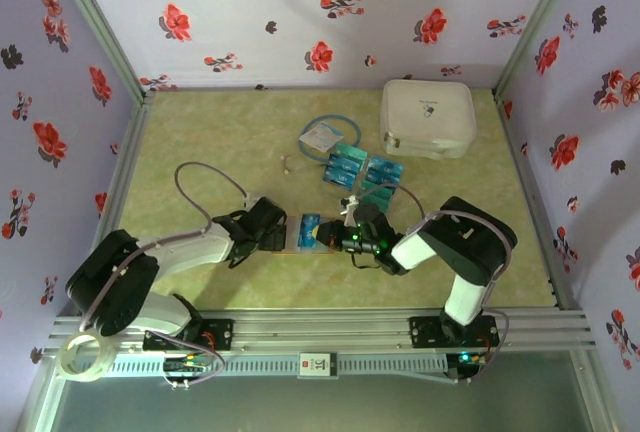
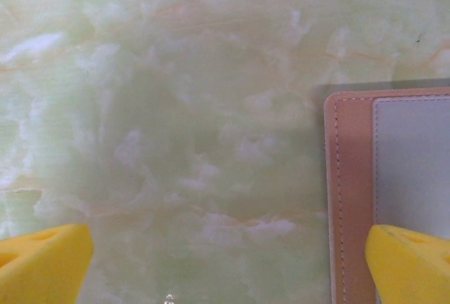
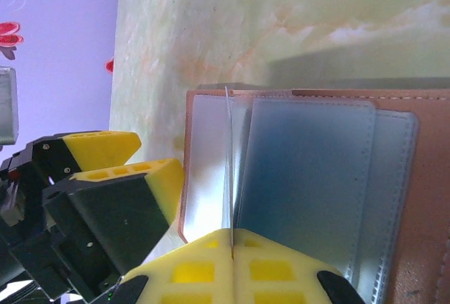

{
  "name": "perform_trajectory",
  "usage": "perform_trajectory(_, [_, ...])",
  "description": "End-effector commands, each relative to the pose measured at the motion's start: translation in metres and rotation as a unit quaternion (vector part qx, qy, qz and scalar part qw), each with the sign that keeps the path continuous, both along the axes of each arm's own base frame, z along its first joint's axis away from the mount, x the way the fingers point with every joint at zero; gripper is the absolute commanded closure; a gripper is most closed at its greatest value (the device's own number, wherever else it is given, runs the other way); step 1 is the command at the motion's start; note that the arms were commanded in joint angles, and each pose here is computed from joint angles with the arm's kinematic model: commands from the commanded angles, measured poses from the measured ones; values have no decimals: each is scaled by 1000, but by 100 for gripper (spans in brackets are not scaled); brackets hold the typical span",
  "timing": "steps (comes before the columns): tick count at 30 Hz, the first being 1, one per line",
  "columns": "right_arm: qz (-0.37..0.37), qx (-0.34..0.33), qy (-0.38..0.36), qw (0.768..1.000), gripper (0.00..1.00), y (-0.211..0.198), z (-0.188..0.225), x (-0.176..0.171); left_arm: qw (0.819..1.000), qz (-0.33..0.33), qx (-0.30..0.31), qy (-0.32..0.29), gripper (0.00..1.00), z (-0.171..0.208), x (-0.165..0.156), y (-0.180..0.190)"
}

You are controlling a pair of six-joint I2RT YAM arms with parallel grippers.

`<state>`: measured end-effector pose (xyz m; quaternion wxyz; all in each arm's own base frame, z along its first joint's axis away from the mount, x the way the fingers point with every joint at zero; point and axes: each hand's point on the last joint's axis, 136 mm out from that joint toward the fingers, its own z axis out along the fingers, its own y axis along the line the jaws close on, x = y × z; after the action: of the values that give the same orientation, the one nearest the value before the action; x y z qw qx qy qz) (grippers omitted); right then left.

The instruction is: Put the credit cards into the card holder

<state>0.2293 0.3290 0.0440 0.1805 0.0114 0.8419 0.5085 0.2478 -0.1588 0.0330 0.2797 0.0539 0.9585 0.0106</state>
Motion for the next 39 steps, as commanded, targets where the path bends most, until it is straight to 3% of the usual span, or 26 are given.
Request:
perform_trajectory(1, [-5,7,0,1000,100,0,-1,-3,1000,-1,6,-13,0,14,1,2])
perform_trajectory(12, [13,-5,2,1000,100,1,-6,-6,999,-35,-5,-25,0,35,-4,-11])
perform_trajectory(25, [28,-17,7,999,99,-2,-9,-3,998,-60,16,-14,0,16,-9,-20])
perform_trajectory(39, [30,-3,0,1000,98,-2,6,2,998,-44,45,-2,0,-6,-14,-6])
